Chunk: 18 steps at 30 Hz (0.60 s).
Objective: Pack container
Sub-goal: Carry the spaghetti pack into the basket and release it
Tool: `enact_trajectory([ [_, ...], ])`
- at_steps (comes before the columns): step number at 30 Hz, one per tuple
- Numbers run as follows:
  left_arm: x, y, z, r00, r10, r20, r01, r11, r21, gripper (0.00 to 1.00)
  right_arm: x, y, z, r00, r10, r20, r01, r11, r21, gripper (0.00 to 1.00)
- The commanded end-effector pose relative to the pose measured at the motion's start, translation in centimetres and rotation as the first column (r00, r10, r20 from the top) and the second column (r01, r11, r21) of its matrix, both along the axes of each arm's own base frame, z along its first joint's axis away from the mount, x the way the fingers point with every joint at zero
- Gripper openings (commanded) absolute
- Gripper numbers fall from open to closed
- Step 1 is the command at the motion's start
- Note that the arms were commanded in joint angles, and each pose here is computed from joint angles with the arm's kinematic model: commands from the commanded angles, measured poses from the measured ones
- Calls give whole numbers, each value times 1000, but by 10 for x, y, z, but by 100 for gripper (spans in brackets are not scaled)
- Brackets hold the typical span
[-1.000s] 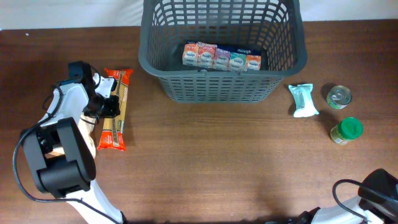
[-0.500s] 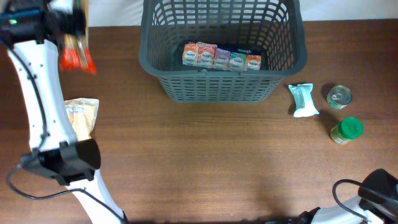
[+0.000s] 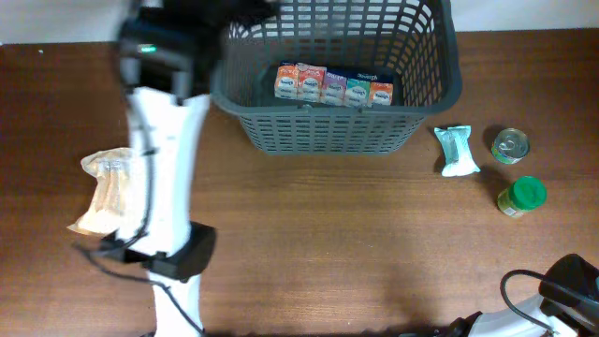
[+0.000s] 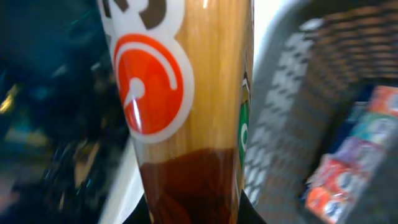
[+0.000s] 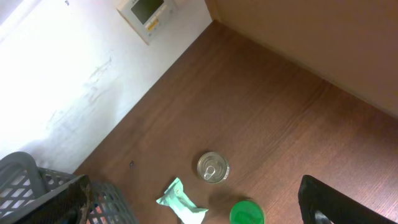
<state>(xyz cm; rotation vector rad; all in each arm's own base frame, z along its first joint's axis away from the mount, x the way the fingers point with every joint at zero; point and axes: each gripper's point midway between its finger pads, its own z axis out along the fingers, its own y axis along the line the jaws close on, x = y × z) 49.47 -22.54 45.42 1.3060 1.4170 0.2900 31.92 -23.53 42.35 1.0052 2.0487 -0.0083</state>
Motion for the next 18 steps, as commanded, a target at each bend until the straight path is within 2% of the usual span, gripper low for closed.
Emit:
enact_trajectory([
  [1,26,-31,-63,997,-55,-50,62,988,144,2,-5,0,5,1000,-9,7,9,1000,-16,99],
  [6,57,-50,-157,985,9,-172,37,964,263,2,-5,0,5,1000,-9,7,9,1000,-16,99],
  [9,64,-53,-198,973,25,-230,52,946,320,2,-5,0,5,1000,-9,7,9,1000,-16,99],
  [14,44,-50,-252,921,29,-389,132,915,381,1,-5,0,5,1000,-9,7,9,1000,-16,99],
  [18,18,-55,-267,869,-24,-494,232,902,364,2,-5,0,5,1000,-9,7,9,1000,-16,99],
])
